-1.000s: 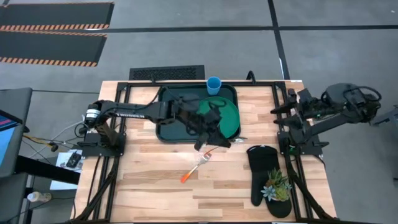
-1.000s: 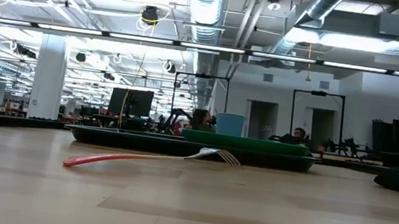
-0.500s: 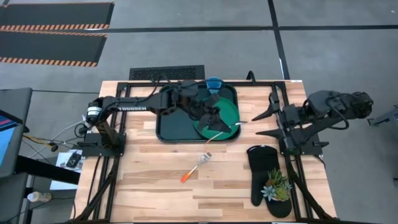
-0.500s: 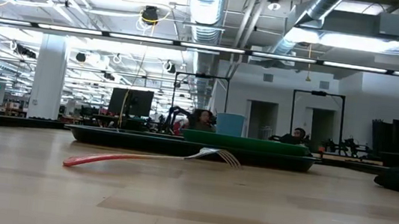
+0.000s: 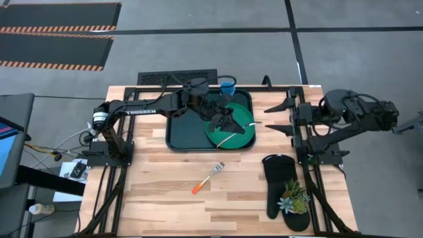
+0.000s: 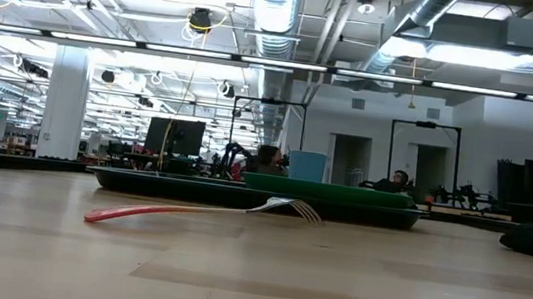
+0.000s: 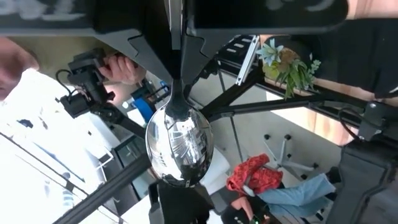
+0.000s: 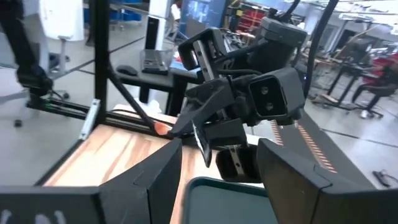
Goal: Pick and place plate/cup/fork/spoon on tray
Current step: Put the orange spoon to the left of the green plate on the black tray
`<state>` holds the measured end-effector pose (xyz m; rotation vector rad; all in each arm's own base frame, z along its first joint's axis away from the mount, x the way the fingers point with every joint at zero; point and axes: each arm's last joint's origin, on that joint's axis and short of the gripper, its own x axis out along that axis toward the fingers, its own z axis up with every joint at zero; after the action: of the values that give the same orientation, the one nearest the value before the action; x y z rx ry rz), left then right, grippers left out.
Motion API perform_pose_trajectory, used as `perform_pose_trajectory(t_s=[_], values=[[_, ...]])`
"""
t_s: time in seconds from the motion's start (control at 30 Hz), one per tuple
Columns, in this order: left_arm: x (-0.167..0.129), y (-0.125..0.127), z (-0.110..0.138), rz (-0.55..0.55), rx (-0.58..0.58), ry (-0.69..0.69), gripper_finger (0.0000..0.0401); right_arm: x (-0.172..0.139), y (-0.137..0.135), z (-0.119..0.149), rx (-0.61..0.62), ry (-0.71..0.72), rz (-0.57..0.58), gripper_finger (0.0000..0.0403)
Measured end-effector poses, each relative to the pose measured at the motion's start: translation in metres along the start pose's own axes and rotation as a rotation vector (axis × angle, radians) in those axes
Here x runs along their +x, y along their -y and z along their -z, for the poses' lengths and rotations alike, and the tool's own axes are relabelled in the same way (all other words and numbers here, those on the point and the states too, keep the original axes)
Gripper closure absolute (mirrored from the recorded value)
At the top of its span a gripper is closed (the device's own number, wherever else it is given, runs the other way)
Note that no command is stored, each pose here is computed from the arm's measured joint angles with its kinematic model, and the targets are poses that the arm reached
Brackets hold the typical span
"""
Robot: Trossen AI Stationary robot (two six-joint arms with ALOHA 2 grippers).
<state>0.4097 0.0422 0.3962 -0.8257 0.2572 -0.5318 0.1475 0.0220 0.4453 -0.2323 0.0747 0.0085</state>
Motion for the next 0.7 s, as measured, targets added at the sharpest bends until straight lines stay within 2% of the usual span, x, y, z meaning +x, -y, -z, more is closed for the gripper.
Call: perform_pose_trajectory(t_s=[0.33, 0.7], values=[[-0.016, -0.002, -0.018, 0.094, 0.030, 0.020, 0.0394, 0.002, 0.013, -0.008, -0.006, 0.086, 0.092, 0.0168], [-0.048, -0.020, -0.041, 0.078, 0.042, 0.045, 0.0396, 0.002, 0.033, -0.008, 0.010, 0.108, 0.233, 0.0168]])
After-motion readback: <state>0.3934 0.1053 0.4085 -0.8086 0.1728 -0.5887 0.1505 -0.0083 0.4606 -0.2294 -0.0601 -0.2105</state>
